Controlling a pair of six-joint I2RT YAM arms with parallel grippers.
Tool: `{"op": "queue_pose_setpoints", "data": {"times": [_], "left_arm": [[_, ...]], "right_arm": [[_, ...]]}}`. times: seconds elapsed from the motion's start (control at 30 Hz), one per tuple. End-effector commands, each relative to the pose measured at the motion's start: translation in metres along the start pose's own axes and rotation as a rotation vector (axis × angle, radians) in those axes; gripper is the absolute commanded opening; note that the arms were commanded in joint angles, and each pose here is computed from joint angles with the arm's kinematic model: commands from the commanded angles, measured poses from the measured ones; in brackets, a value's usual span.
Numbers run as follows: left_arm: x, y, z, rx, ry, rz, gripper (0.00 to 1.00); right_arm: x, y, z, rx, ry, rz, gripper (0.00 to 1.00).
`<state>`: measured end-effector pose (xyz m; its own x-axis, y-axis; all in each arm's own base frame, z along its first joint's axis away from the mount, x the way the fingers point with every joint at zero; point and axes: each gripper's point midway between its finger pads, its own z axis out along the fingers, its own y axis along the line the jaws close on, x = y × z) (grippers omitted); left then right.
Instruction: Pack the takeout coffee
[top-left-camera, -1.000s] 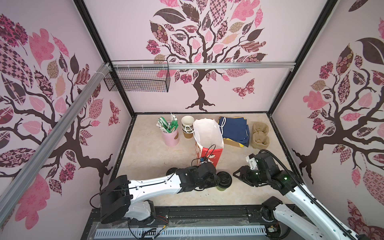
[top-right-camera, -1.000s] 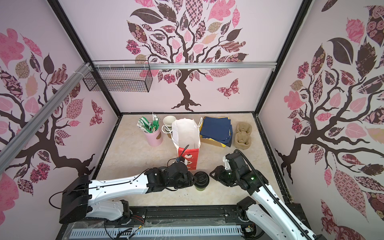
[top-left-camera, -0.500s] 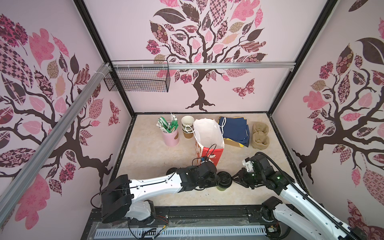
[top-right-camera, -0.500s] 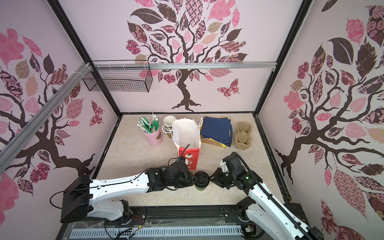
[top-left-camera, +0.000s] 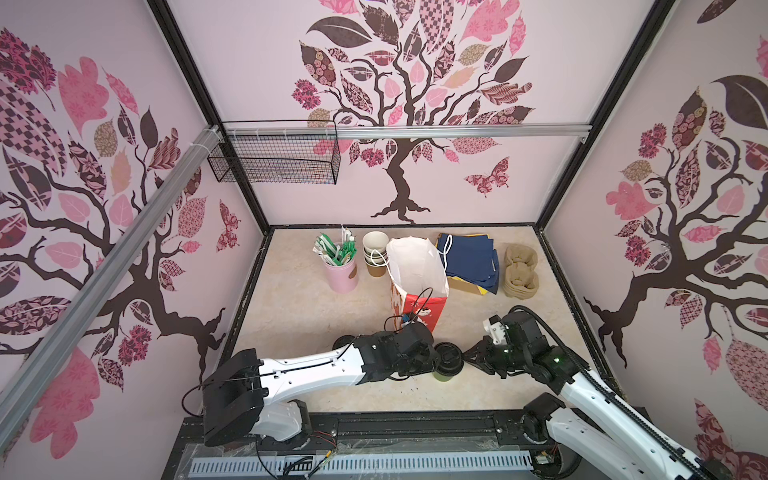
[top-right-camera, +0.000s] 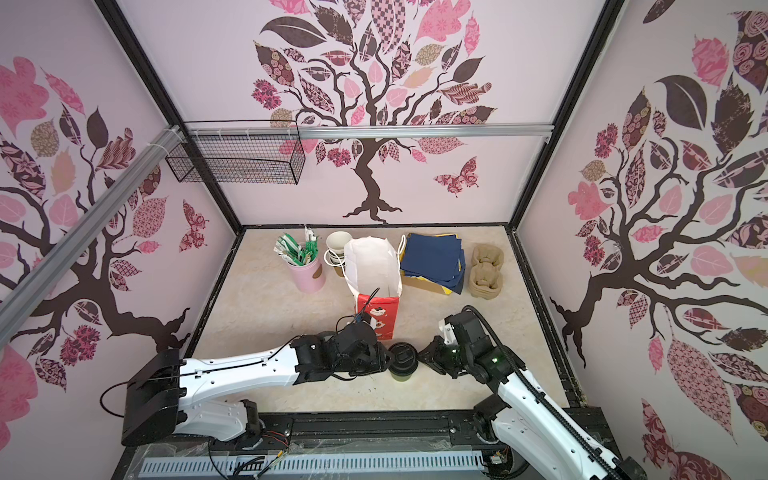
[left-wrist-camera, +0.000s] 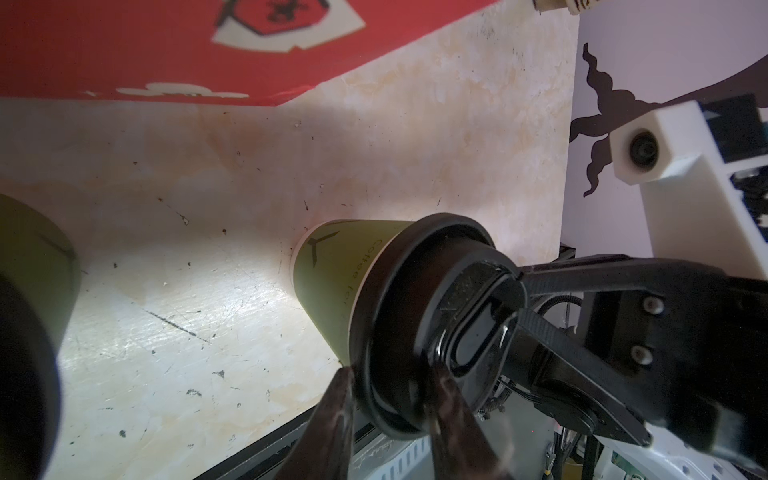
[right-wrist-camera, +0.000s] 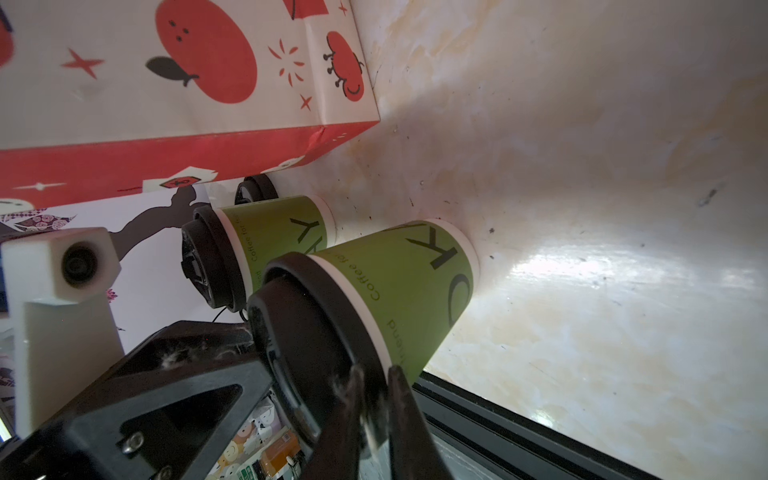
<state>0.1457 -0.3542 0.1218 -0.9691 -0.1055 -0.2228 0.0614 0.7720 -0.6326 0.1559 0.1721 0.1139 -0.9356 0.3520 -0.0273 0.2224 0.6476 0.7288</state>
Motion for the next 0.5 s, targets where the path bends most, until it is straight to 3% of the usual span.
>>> {"op": "queue_pose_setpoints", "data": {"times": [0.0,0.23,0.47], "left_arm": [[0.026,0.067,0.012,-0.242,0.099,0.016,0.31],[0.026,0.065,0.014,-0.235,0.103,0.014,0.31],[0.027,0.063,0.016,-0.233,0.111,0.016,0.31]], "right_arm": [[0.020,-0.039,0.006,0.137,0.069,0.079,0.18],[-0.015,0.014,-0.026,0.014,-0.127,-0.016,0.26],[-0.022,0.018,-0.014,-0.014,-0.128,0.016,0.29]]}}
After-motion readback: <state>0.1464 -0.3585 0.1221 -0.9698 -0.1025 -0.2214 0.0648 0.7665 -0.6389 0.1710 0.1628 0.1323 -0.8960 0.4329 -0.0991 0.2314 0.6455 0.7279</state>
